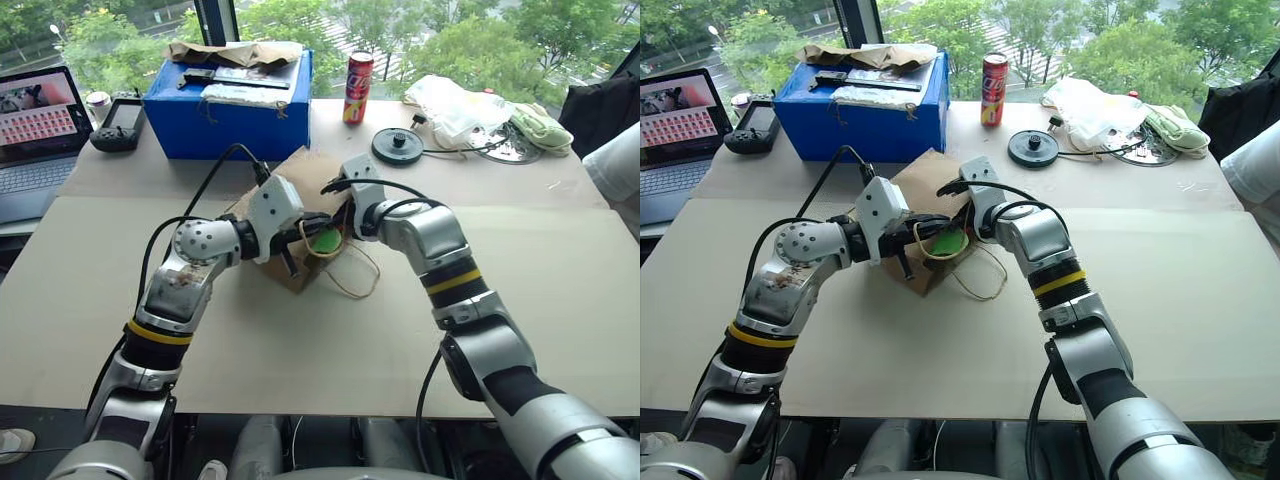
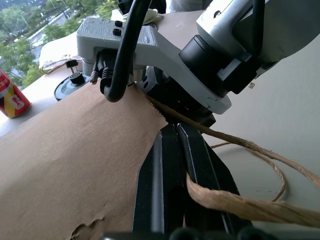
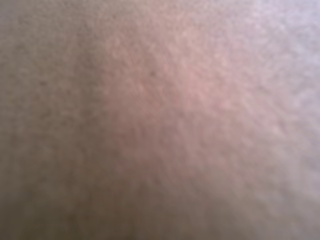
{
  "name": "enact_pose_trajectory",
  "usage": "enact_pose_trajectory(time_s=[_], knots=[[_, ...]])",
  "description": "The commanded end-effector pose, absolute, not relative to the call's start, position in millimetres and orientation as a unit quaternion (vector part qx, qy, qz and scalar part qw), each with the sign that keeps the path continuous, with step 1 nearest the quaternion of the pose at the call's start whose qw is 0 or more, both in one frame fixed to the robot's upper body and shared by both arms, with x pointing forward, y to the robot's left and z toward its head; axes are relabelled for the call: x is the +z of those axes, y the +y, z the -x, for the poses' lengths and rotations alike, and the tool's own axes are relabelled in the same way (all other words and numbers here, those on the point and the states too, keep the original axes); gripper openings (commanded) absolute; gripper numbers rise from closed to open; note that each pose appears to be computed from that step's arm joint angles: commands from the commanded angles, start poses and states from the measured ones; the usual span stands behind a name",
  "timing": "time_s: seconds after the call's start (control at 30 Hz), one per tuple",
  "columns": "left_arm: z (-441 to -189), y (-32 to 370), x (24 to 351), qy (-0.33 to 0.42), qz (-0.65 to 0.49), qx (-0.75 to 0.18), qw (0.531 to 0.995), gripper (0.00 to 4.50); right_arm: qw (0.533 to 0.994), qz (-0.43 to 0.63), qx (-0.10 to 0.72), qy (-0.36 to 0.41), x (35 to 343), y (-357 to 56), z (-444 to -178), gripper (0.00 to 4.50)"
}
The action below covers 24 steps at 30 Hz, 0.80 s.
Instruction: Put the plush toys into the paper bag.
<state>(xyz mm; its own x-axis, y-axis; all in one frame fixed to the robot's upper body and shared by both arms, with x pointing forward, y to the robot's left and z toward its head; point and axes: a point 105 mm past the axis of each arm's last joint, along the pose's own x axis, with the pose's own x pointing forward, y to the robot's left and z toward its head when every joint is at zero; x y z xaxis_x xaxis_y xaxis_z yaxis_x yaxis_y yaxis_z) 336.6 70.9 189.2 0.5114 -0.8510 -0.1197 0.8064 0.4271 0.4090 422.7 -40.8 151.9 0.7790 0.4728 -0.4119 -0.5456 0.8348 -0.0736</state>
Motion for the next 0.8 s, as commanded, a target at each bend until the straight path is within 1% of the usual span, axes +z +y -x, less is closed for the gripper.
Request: enact_pose_trajectory(time_s=[0.03, 0.07, 0.1, 0.13, 0.2, 0.3, 0.37, 0.6, 0.67, 0.8], knots=[[-333.2, 72.8, 201.8, -0.075, -0.215, -0.489, 0.842, 0.00, 0.950, 0.089, 0.266, 0.136, 180.6, -36.3, -428.2, 0.39], [-333.4, 73.0, 201.7, -0.074, -0.215, -0.489, 0.842, 0.00, 0.951, 0.087, 0.266, 0.135, 180.4, -36.0, -428.1, 0.76], [-333.8, 73.5, 201.1, -0.073, -0.216, -0.487, 0.843, 0.00, 0.951, 0.081, 0.267, 0.134, 180.4, -35.4, -427.3, 0.93], [-334.6, 74.2, 200.2, -0.071, -0.219, -0.485, 0.844, 0.00, 0.951, 0.074, 0.269, 0.135, 180.5, -34.8, -425.9, 1.36], [-335.0, 74.7, 199.2, -0.069, -0.220, -0.484, 0.844, 0.00, 0.947, 0.067, 0.283, 0.138, 180.9, -32.8, -420.2, 1.91], [-335.2, 75.1, 198.6, -0.069, -0.219, -0.484, 0.844, 0.00, 0.941, 0.067, 0.300, 0.142, 181.2, -32.8, -411.6, 3.04], [-335.9, 75.9, 198.3, -0.068, -0.220, -0.482, 0.845, 0.00, 0.937, 0.070, 0.308, 0.148, 178.9, -37.6, -402.9, 3.63], [-338.8, 80.0, 197.6, -0.064, -0.223, -0.475, 0.849, 0.00, 0.930, 0.082, 0.322, 0.157, 179.1, -68.5, -366.2, 3.63], [-339.1, 81.0, 198.0, -0.063, -0.223, -0.473, 0.850, 0.00, 0.925, 0.085, 0.333, 0.160, 176.7, -78.0, -352.2, 3.63], [-338.3, 81.9, 197.4, -0.062, -0.221, -0.473, 0.851, 0.00, 0.895, 0.087, 0.402, 0.172, 161.0, -62.4, -321.9, 3.63]])
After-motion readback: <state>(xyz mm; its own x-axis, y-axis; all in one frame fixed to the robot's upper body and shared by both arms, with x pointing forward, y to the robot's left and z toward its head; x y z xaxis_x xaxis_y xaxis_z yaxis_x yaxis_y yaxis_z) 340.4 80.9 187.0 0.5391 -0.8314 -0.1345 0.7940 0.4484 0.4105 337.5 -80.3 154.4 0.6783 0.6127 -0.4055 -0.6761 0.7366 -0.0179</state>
